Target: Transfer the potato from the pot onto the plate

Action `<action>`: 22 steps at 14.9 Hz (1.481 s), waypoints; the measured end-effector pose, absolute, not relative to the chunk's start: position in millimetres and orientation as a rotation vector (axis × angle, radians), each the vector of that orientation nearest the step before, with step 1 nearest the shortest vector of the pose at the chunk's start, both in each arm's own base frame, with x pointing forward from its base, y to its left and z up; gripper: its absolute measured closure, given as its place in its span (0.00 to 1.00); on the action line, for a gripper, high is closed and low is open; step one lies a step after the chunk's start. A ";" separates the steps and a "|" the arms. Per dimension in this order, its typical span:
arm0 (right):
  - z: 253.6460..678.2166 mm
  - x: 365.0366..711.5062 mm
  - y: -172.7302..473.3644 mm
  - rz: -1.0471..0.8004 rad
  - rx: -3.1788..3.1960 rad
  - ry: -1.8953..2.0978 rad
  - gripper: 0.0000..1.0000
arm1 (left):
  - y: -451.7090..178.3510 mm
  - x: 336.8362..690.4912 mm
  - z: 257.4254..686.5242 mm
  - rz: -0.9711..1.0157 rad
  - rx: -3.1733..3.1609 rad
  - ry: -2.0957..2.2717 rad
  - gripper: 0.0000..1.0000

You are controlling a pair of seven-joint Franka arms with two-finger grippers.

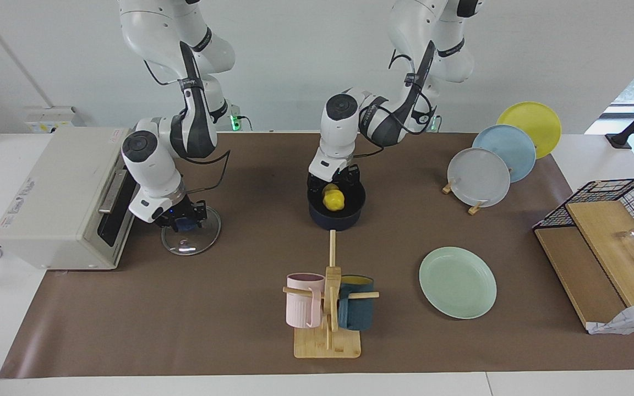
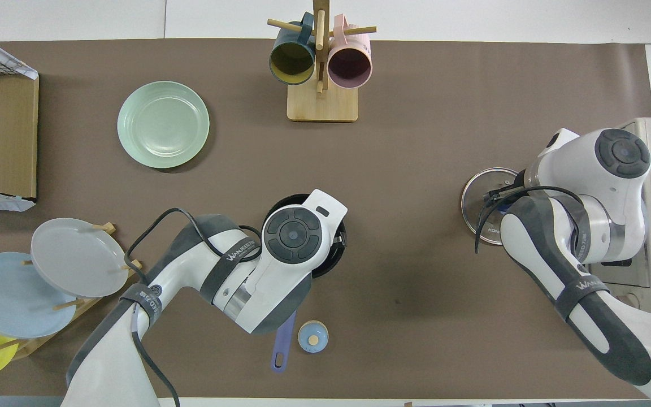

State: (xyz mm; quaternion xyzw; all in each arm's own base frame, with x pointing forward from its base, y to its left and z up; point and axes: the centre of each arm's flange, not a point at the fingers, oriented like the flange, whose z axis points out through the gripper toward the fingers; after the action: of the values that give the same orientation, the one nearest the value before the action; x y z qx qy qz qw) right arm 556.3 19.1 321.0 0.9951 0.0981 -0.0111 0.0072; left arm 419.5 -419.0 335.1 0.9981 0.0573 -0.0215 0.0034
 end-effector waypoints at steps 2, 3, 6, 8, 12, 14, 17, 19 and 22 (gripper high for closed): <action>321.0 554.5 18.7 -0.036 3.112 0.306 0.31 | -418.8 419.7 332.6 -0.072 3.132 0.181 0.00; 322.3 555.0 18.8 -0.032 3.112 0.306 0.25 | -418.7 419.8 332.6 -0.072 3.132 0.182 0.00; 339.3 562.7 19.7 0.016 3.110 0.307 0.00 | -421.7 414.7 328.7 -0.079 3.139 0.166 0.00; 359.6 569.5 20.6 0.008 3.110 0.308 0.00 | -421.5 413.4 323.9 -0.085 3.149 0.159 0.00; 413.3 576.5 23.5 -0.037 3.111 0.312 0.00 | -421.3 413.7 324.0 -0.082 3.150 0.158 0.02; 435.2 574.5 25.9 -0.058 3.112 0.308 0.00 | -422.7 414.5 327.8 -0.071 3.143 0.157 0.15; 462.7 571.4 36.3 -0.090 3.113 0.293 0.00 | -422.2 415.3 330.1 -0.058 3.145 0.149 0.42; 481.5 568.6 41.4 -0.110 3.114 0.272 0.00 | -421.4 416.2 330.1 -0.055 3.147 0.149 0.42; 518.6 559.3 39.9 -0.098 3.115 0.253 0.00 | -419.0 418.6 330.6 -0.050 3.149 0.155 0.42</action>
State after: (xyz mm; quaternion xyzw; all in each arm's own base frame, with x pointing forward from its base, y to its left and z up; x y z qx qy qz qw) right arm 559.3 39.9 518.6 0.9962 0.0809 -0.0314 0.0073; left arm 418.6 -419.0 330.6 0.9987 0.0491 -0.0158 -0.0060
